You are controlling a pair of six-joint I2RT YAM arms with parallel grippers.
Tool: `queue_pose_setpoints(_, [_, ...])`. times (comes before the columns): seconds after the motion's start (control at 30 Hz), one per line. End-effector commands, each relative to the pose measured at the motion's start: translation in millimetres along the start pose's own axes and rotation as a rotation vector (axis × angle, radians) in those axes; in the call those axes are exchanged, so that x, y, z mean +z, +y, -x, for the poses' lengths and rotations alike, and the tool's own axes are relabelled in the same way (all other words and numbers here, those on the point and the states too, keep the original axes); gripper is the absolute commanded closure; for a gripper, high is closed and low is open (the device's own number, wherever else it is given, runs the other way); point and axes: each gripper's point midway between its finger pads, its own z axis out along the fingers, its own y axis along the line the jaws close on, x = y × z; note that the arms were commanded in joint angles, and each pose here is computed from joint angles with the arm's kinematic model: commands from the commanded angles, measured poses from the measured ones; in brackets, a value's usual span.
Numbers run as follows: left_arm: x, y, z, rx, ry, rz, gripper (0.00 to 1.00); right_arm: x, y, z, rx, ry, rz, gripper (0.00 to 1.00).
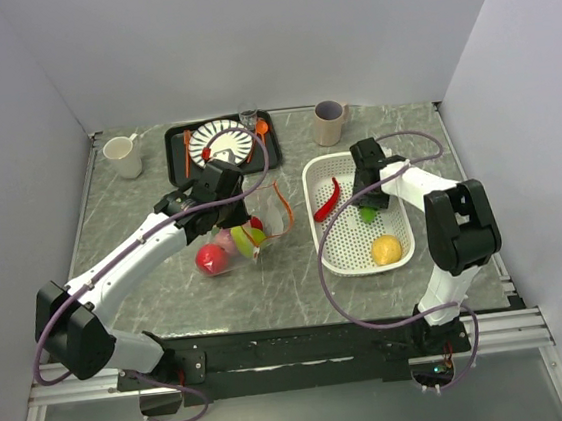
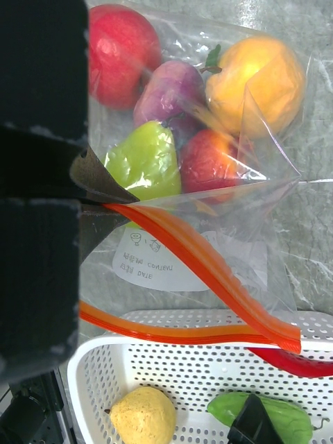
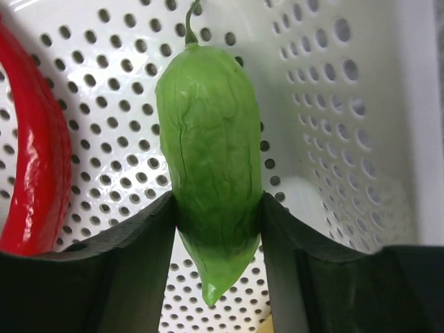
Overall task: Place the food in the zip-top bag and seal the zipper
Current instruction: Pick up the fake vegetable from the bin.
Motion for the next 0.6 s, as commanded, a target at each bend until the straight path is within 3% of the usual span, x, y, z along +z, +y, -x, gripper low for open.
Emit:
queue_pose_setpoints(0.0, [-6.9, -12.2, 14.6, 0.000, -0.039, -0.040, 0.99, -14.2, 10.4, 13.0, 0.009, -0.050, 0.086, 0.58])
queue_pose_setpoints(0.2, [-6.7, -13.6, 14.1, 0.000, -0.037, -0.047, 0.99, -23.9, 21.4, 5.0, -0.010, -0.033, 0.179, 0.75])
queue_pose_setpoints(0.57, [-8.0, -13.2, 15.1, 0.001, -0.042, -0.050, 0.99, -57.3, 34.5, -10.5, 0.004, -0.027, 0.340, 0.86])
